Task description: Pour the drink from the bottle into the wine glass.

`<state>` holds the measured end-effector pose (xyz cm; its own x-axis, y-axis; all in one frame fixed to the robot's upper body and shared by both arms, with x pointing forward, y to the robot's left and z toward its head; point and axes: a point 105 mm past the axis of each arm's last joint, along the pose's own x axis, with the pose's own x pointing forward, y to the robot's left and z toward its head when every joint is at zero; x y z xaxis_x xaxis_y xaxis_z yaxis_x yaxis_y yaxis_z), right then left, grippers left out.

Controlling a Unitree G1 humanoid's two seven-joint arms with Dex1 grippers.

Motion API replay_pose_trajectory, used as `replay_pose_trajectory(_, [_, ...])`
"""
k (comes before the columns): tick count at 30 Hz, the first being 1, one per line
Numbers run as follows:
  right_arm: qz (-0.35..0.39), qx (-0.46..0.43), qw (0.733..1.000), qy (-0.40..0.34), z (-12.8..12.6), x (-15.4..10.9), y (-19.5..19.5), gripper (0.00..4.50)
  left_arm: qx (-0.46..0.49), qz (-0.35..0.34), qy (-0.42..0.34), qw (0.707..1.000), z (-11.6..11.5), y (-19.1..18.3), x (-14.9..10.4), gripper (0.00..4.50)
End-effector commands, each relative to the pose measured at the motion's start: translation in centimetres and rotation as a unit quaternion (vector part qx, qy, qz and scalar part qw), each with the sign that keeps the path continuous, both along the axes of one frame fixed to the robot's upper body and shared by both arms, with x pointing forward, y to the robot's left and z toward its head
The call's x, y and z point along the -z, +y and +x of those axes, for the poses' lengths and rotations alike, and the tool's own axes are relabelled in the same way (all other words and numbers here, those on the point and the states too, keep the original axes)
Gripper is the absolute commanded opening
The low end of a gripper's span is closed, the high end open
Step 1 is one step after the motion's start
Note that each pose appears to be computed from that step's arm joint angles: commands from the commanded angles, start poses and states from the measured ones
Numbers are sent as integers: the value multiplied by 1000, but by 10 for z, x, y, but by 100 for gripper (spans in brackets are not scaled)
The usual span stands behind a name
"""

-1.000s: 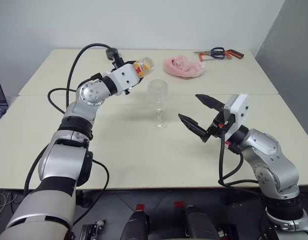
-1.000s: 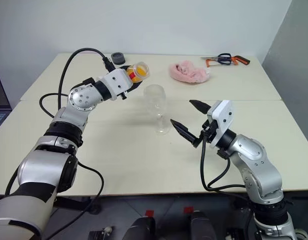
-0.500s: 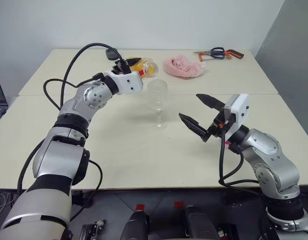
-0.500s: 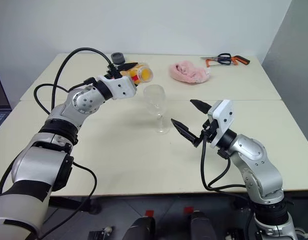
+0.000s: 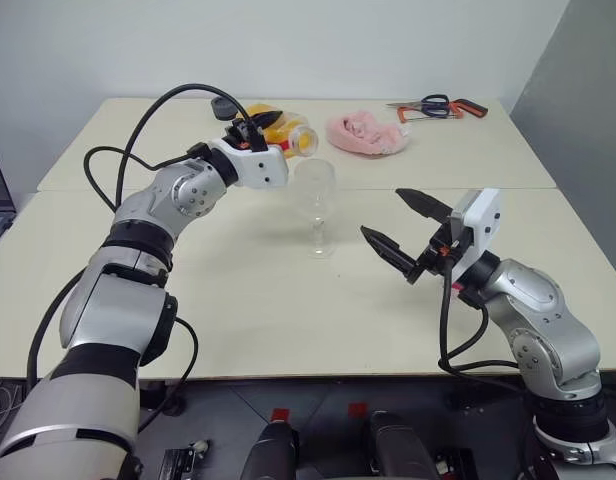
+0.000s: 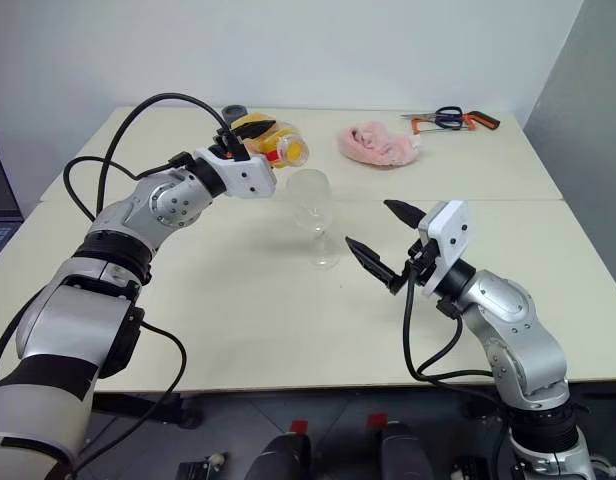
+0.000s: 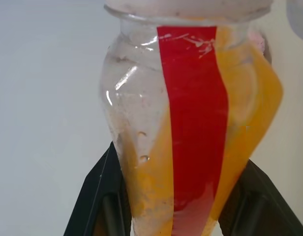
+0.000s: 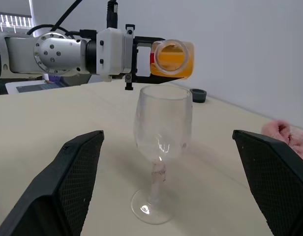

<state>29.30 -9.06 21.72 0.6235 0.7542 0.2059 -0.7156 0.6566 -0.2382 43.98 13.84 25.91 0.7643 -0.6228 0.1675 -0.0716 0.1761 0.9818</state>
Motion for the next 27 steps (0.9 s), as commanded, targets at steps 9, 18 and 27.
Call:
replay_pose_trajectory(9, [5,7,1000,-22,-4,-10,-5,450,-1,21,-83,996,-4,1,-34,172])
replay_pose_trajectory(18, [-1,0,1000,-25,-8,-9,-6,450,-9,31,-105,994,-4,2,-39,172])
replay_pose_trajectory(27, [-3,-12,1000,-21,-12,-8,-4,450,-15,33,-116,993,-3,4,-44,172])
